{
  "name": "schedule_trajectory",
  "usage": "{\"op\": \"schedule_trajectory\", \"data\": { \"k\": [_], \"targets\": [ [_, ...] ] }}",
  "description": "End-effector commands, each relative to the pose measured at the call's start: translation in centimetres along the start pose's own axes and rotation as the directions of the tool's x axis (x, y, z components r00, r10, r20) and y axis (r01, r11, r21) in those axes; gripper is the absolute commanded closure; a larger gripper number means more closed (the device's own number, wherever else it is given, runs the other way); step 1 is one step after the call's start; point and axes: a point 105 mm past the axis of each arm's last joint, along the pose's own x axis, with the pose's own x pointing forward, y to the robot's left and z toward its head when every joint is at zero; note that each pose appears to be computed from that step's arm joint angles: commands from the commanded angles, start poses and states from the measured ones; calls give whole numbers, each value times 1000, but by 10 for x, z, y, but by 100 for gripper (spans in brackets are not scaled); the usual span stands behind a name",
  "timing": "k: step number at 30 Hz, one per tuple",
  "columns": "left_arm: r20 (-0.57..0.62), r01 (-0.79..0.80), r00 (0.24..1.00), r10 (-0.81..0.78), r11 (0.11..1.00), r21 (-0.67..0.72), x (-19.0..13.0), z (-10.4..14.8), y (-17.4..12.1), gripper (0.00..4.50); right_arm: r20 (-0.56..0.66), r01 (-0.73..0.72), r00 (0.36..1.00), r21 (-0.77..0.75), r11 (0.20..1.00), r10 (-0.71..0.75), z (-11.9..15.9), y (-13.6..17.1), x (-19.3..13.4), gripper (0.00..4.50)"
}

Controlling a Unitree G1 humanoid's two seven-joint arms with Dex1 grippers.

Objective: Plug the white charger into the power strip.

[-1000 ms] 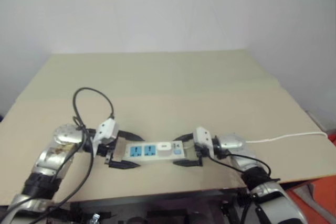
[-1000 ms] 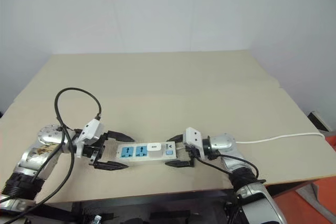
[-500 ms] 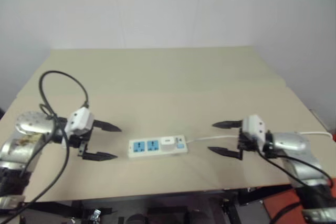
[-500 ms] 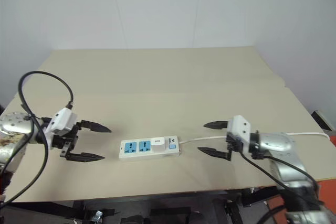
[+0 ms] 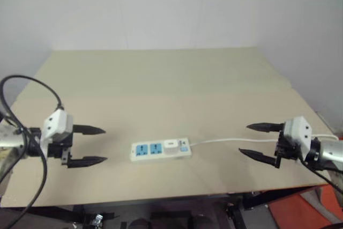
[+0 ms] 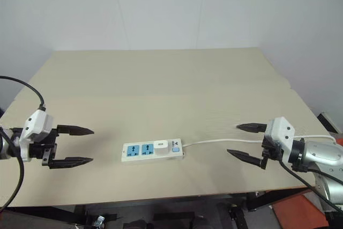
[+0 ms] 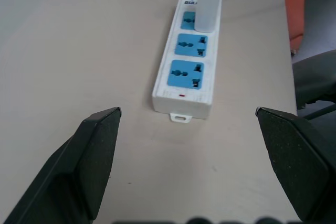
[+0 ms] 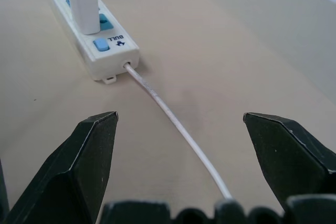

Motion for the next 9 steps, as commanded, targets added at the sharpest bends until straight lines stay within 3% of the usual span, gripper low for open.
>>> {"op": "schedule_trajectory", "data": {
  "k": [1, 9],
  "targets": [
    [19, -27, 999, 27, 999, 34, -5, 13, -1, 0, 11, 12, 1000, -43, 999, -11, 12, -5, -4, 3],
    [21, -35, 999, 34, 999, 21, -5, 12, 0, 0, 20, -15, 1000, -25, 1000, 15, 12, -3, 0, 3]
  ]
}}
